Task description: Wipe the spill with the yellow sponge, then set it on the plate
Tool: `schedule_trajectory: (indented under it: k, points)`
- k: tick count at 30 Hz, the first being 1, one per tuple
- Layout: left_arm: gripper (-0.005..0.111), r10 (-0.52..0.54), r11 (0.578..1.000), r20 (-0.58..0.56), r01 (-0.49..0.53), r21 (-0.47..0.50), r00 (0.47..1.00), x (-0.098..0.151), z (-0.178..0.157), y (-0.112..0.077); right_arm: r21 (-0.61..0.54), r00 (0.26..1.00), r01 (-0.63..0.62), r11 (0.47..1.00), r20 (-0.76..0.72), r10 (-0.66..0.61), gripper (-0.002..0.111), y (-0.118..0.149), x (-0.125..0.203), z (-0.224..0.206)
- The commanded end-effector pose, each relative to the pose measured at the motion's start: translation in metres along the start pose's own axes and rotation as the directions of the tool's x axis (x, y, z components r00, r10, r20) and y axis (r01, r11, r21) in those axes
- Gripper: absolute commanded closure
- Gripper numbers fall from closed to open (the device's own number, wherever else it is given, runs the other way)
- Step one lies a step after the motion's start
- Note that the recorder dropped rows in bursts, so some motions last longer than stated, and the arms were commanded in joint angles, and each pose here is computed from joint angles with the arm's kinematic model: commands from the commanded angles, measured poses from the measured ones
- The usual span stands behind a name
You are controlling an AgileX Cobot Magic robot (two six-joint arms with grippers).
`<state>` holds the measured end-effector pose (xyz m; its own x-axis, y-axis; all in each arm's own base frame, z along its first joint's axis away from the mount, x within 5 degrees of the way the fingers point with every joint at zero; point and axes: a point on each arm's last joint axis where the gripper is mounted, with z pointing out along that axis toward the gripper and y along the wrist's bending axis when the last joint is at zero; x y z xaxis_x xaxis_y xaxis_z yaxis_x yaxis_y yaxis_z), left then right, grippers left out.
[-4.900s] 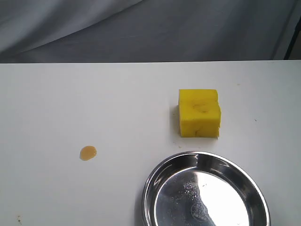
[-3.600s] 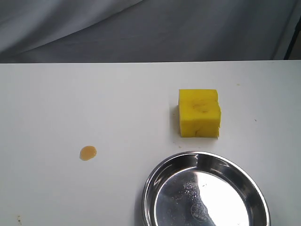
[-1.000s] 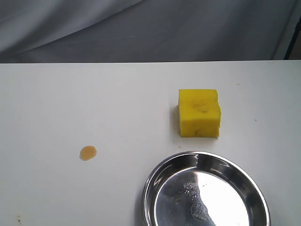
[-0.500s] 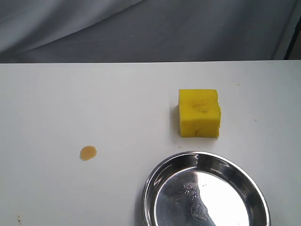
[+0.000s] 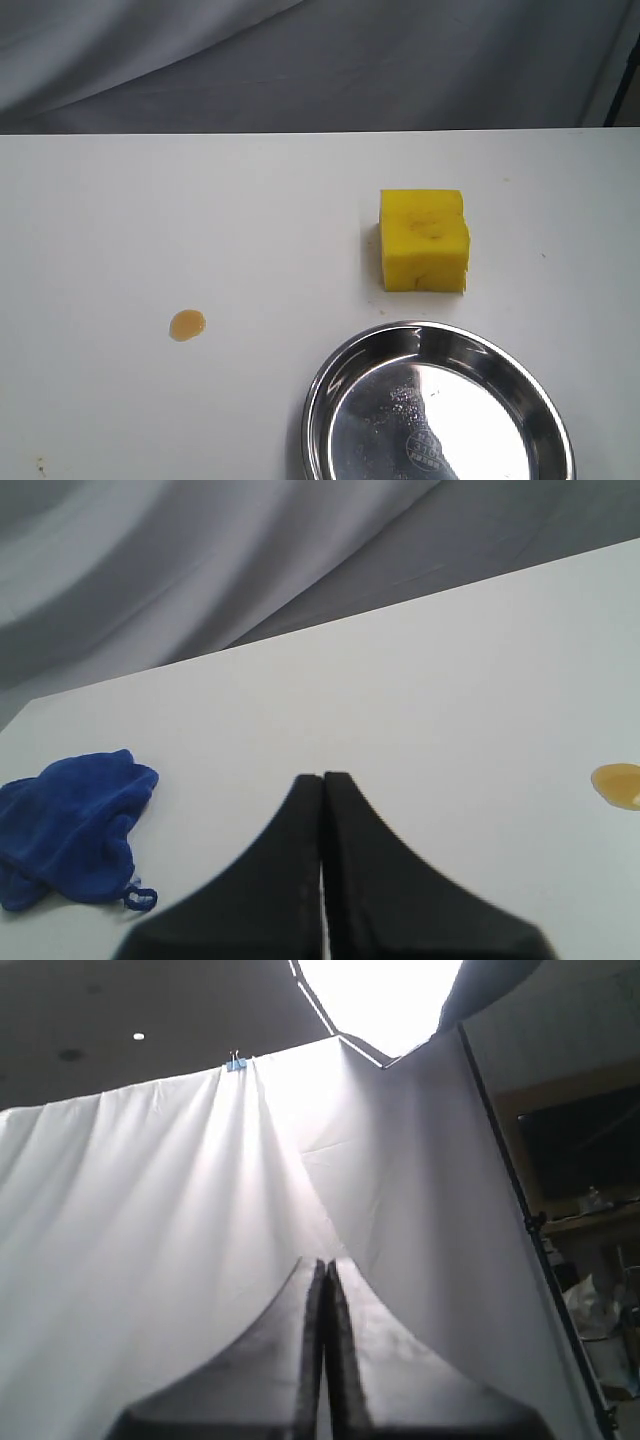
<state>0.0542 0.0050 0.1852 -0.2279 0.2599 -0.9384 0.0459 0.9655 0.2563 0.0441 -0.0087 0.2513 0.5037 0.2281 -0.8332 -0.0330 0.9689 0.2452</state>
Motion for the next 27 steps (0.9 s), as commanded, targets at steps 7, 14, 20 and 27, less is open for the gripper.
schedule_trajectory:
  k: [7, 14, 20, 27]
  points:
    - [0.107, 0.001, 1.0, 0.004, -0.001, 0.005, 1.0, 0.001, 0.0, 0.0, -0.012, 0.945, -0.324, 0.946, 0.045, 0.324, 0.108, -0.001, -0.003, -0.001]
    - [0.107, 0.001, 1.0, 0.004, -0.001, 0.005, 1.0, 0.001, 0.0, 0.0, -0.184, 0.881, -0.412, 0.892, 0.169, 0.442, 0.108, 0.009, -0.023, -0.003]
    - [0.107, 0.001, 1.0, 0.004, -0.001, 0.005, 1.0, 0.001, 0.0, 0.0, -0.32, 0.998, -0.046, 0.946, 0.021, 0.056, 0.108, 0.049, -0.081, 0.016]
    - [0.107, 0.001, 1.0, 0.004, -0.001, 0.005, 1.0, 0.001, 0.0, 0.0, -0.393, 0.977, 0.068, 0.917, -0.158, -0.14, 0.108, 0.072, -0.114, 0.063]
